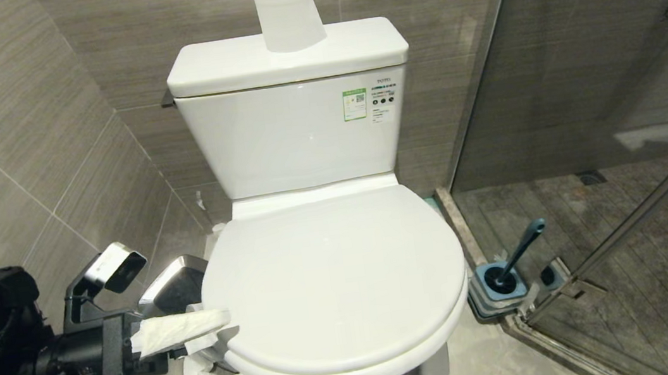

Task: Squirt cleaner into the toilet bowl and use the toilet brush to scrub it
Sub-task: Use the left hand to lift the toilet lid slightly

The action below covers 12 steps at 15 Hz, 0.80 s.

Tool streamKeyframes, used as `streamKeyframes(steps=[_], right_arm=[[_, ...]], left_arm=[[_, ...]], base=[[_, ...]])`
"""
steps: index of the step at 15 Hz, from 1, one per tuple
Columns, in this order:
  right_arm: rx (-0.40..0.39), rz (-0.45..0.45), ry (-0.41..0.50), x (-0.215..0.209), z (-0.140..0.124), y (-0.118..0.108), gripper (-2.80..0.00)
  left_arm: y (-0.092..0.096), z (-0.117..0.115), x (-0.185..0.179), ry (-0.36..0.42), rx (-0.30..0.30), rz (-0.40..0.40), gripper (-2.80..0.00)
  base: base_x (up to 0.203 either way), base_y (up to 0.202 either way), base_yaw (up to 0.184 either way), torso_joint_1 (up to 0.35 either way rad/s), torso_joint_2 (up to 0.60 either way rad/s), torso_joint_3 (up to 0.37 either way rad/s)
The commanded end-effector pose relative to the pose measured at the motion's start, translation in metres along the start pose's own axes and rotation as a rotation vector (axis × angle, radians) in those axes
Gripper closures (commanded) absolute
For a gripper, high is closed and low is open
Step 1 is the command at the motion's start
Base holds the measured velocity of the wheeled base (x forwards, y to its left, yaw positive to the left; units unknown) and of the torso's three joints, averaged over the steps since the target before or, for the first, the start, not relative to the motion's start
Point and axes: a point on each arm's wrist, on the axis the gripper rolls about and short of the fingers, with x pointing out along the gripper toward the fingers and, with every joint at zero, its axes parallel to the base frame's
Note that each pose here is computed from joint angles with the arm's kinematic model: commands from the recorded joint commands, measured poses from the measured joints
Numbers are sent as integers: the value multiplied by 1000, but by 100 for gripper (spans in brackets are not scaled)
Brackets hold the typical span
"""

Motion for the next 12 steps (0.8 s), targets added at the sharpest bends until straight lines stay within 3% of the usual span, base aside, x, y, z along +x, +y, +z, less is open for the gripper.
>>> streamKeyframes(steps=[1, 8, 12], right_arm=[[0, 1, 1, 0, 0, 0, 0], [0, 1, 1, 0, 0, 0, 0], [0, 1, 1, 0, 0, 0, 0]], left_arm=[[-9, 2, 1, 3, 39, -21, -280], [-25, 9, 5, 4, 99, -52, -280], [-44, 13, 4, -3, 85, -80, -280]], base=[[0, 0, 0, 0, 0, 0], [0, 0, 0, 0, 0, 0], [0, 0, 0, 0, 0, 0]])
